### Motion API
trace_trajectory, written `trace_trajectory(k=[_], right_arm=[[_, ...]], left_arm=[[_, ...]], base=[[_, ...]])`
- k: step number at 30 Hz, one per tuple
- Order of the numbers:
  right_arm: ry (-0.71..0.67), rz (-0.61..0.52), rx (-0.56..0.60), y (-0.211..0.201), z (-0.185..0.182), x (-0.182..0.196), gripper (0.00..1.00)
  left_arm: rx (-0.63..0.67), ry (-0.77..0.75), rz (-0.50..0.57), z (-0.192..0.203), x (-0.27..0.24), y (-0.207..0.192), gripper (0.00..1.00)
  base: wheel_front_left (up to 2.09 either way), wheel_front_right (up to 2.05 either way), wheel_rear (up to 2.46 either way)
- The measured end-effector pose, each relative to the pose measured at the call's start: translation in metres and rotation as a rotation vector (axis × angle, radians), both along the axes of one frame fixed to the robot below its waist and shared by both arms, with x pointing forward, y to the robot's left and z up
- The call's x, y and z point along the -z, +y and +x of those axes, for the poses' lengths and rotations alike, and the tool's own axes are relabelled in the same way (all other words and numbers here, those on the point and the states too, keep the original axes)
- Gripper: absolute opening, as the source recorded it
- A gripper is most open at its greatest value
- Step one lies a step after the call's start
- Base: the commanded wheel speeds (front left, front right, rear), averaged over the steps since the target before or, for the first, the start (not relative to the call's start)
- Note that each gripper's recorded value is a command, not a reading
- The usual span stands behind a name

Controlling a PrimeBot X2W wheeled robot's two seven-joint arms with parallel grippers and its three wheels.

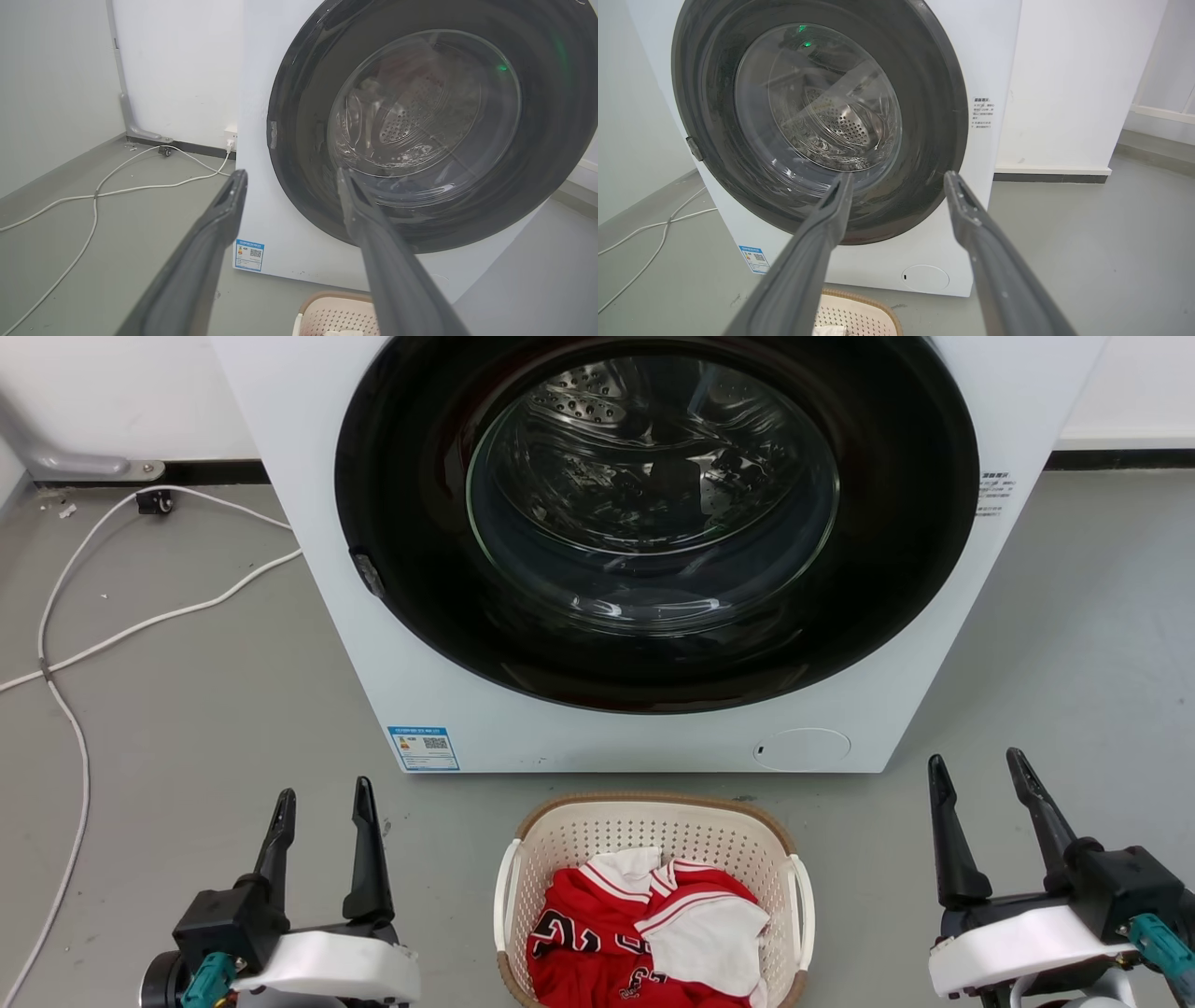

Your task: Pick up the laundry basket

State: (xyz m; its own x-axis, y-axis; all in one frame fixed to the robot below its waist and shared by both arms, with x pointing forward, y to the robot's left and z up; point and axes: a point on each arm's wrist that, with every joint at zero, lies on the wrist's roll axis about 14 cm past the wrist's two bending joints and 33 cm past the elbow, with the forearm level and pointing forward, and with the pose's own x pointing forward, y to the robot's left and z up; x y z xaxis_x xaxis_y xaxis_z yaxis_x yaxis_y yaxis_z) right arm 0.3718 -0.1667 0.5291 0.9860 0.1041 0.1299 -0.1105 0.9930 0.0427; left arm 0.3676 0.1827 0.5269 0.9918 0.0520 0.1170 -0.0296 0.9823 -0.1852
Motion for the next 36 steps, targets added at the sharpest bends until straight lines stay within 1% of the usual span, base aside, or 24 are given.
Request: trace_trajectory(k=[22, 26, 36], right_arm=[[-0.019, -0.131, -0.006, 0.0014, -0.0021, 0.003, 1.0], [-0.024, -0.138, -0.008, 0.002, -0.0022, 0.0027, 1.0], [-0.015, -0.106, 0.0, -0.0007, -0.0034, 0.0051, 1.0]], left_arm=[[0.006, -0.021, 0.176, -0.0026, 0.0004, -0.0058, 1.0], [0.006, -0.022, 0.201, -0.0033, 0.0006, -0.0067, 1.0], [0.003, -0.014, 0.2, -0.0062, 0.0034, -0.0055, 1.0]], base=[[0.0, 0.0, 0.0], [0.0, 0.0, 0.0], [0.0, 0.0, 0.0]])
